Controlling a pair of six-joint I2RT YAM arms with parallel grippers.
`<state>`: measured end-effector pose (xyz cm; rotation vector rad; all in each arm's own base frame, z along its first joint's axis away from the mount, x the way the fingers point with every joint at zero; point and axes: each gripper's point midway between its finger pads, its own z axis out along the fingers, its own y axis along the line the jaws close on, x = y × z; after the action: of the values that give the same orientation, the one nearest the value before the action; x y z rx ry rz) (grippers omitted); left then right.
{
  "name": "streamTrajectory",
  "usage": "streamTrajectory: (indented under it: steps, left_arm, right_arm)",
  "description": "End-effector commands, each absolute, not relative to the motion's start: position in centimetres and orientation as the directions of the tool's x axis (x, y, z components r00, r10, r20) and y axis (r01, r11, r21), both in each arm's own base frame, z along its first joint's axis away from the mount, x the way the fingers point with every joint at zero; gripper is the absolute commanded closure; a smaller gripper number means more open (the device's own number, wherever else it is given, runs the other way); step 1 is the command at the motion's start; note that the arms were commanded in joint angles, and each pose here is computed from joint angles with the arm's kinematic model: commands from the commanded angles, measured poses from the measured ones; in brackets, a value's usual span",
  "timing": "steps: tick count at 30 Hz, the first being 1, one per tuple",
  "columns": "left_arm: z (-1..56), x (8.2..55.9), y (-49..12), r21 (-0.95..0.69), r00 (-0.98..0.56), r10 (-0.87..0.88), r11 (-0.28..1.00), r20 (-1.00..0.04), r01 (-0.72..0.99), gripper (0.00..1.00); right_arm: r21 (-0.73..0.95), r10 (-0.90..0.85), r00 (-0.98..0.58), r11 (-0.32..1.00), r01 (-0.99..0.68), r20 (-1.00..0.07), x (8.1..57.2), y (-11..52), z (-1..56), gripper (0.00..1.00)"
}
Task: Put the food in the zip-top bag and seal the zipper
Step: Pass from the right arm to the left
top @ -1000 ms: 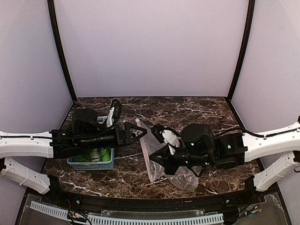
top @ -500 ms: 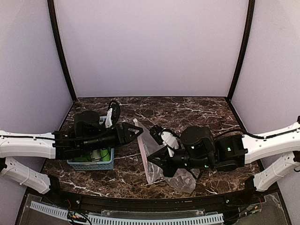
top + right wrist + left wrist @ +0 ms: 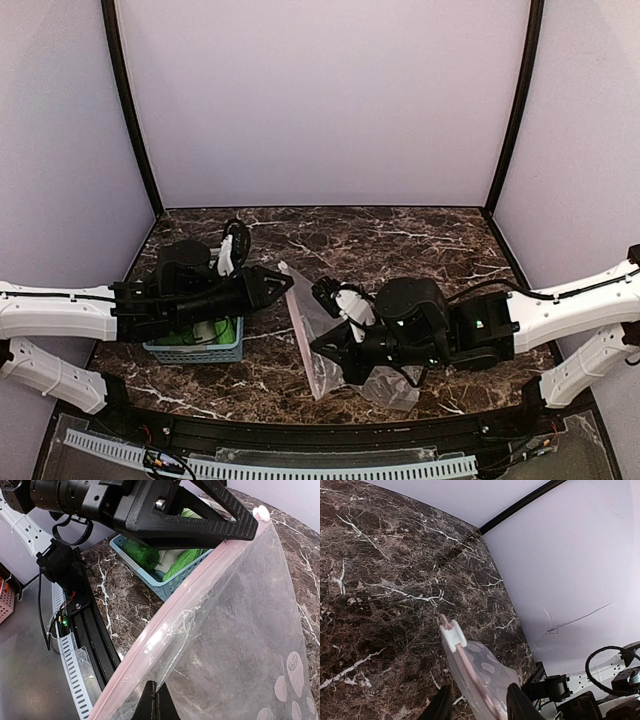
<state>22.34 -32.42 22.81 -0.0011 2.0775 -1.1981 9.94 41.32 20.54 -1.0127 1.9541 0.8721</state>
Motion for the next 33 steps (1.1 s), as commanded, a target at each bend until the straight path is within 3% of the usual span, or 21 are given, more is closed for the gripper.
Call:
streamTrajectory:
  steps: [1, 5, 12, 16, 22, 28, 33]
  left_arm:
    - [21.9, 22.6, -31.9, -0.767, -0.743, -0.359, 0.560, -0.565, 0.313, 0.66]
    - [21.6, 22.6, -32.2, -0.769, -0.756, -0.346, 0.559, -0.556, 0.310, 0.72]
    - [21.4, 22.6, -32.4, -0.769, -0.762, -0.338, 0.559, -0.553, 0.310, 0.94]
    - [21.7, 22.4, -32.8, -0.764, -0.767, -0.315, 0.556, -0.559, 0.328, 0.99]
    - [22.1, 22.0, -32.8, -0.729, -0.762, -0.257, 0.574, -0.594, 0.374, 0.99]
    - [23.0, 20.1, -33.0, -0.635, -0.734, -0.081, 0.570, -0.674, 0.521, 0.99]
    - [25.5, 17.3, -34.2, -0.608, -0.689, 0.050, 0.428, -0.723, 0.669, 0.99]
  right_arm:
    - [0.216, -0.350, -0.391, 0.444, -0.869, -0.852, 9.4, 41.9, 20.1, 1.00]
    - [0.212, -0.352, -0.389, 0.448, -0.869, -0.851, 9.4, 41.8, 20.0, 1.00]
    - [0.214, -0.344, -0.399, 0.468, -0.858, -0.850, 9.6, 41.4, 19.9, 1.00]
    - [0.219, -0.327, -0.405, 0.481, -0.849, -0.854, 9.8, 40.9, 20.1, 0.99]
    - [0.201, -0.298, -0.398, 0.522, -0.829, -0.868, 10.6, 39.3, 21.0, 0.72]
    - [0.211, -0.259, -0.372, 0.488, -0.847, -0.891, 11.2, 37.9, 23.9, 0.41]
    - [0.222, -0.250, -0.339, 0.401, -0.889, -0.907, 12.2, 37.4, 26.3, 0.27]
